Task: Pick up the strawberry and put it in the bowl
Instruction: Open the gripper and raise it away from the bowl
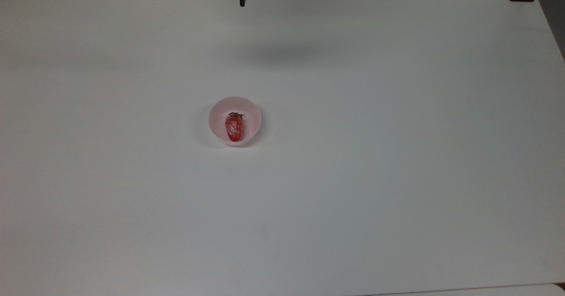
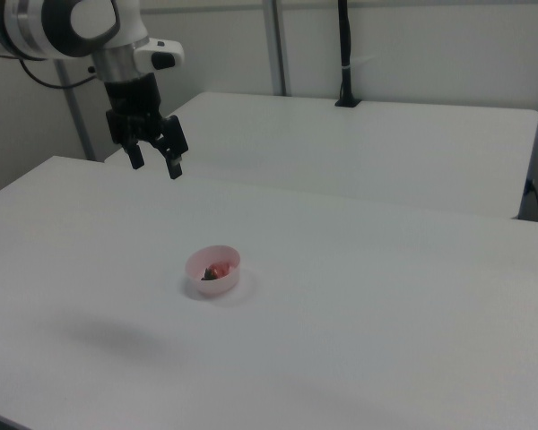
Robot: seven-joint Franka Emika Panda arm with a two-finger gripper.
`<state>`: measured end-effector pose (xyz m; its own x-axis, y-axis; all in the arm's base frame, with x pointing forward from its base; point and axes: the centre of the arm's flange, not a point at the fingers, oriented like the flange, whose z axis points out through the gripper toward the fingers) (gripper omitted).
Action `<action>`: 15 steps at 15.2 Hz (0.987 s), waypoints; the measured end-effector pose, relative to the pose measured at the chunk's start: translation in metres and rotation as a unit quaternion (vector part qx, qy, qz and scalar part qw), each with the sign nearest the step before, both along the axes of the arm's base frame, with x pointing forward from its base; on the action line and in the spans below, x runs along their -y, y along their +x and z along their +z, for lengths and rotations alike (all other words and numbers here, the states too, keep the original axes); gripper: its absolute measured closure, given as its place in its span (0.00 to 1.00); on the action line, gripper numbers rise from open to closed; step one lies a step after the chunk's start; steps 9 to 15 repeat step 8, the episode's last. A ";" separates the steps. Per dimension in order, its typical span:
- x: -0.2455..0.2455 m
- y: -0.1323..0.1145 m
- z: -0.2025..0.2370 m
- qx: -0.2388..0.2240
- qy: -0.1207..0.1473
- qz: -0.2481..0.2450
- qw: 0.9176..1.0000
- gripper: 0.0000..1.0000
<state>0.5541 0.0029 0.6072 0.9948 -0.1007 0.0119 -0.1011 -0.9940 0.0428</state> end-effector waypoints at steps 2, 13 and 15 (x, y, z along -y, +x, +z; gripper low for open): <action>0.007 0.000 -0.006 -0.006 0.000 0.045 0.999 0.00; 0.021 0.007 -0.006 0.016 -0.002 0.058 0.998 0.00; 0.021 0.007 -0.006 0.016 -0.002 0.058 0.998 0.00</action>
